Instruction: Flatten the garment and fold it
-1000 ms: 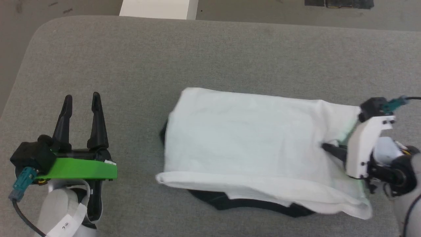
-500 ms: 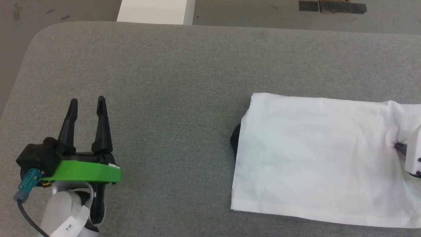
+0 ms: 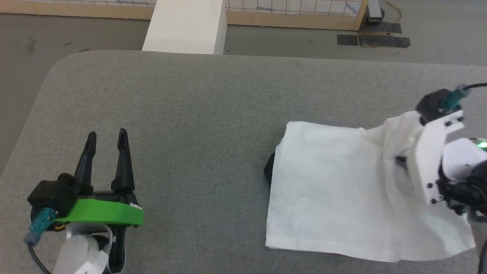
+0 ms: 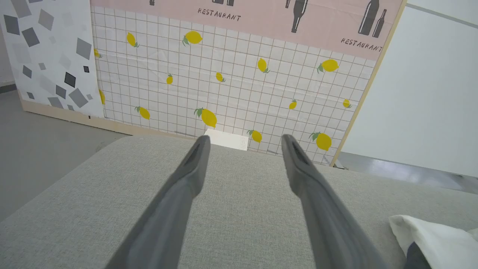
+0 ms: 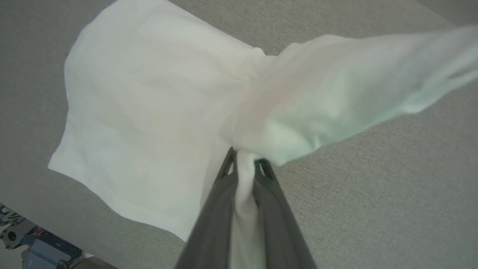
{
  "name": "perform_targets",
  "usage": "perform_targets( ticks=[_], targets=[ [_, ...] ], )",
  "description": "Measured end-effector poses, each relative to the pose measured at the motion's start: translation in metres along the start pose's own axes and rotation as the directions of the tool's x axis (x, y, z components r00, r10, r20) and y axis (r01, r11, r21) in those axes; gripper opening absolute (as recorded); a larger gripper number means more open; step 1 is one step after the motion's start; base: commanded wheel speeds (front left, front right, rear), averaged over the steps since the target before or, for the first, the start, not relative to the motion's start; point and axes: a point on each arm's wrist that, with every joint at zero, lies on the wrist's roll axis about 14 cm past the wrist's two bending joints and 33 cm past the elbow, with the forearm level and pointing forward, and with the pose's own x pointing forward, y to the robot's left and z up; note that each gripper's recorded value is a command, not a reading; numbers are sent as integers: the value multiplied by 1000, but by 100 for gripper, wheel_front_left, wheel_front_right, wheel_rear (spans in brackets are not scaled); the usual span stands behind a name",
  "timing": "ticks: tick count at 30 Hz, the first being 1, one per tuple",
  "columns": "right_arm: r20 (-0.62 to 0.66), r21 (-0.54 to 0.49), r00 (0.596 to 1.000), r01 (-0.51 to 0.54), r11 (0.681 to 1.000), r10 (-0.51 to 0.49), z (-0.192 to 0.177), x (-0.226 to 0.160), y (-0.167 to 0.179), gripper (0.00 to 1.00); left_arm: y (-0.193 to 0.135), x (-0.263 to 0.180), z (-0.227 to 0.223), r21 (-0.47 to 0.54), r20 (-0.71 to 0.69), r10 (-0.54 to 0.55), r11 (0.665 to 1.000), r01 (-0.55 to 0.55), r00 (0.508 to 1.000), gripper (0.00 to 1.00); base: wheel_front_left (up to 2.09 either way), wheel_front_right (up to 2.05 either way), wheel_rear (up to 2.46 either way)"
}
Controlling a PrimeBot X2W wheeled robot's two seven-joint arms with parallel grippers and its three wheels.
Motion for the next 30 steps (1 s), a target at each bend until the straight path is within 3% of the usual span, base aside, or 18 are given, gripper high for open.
perform_targets(
  ticks=[6,12,25,26,27,28,30],
  targets=[
    [3,-77,989,-147,986,148,14,21,58,0,3,-3,-2,-1,-9,13,1000,-13,1000,100,0,0,0],
    [6,-86,962,-270,959,271,23,49,107,0,8,-8,-8,-3,-28,31,1000,-31,999,100,0,0,0],
    [-84,-47,944,-323,945,318,5,111,140,0,23,-13,-22,-12,-72,80,997,-81,994,100,0,0,0],
    [-61,-38,944,-328,944,325,9,113,142,32,23,-12,-23,-11,-73,82,996,-83,994,100,0,0,0],
    [-48,-40,943,-331,943,329,11,114,144,92,24,-12,-23,-10,-74,83,996,-84,994,100,0,0,0],
    [-46,-52,942,-334,941,332,12,115,147,100,24,-12,-24,-10,-76,84,996,-85,994,100,0,0,0],
    [-13,-52,935,-355,933,355,19,113,155,100,24,-12,-24,-10,-76,84,996,-85,994,100,0,0,0]
  ],
)
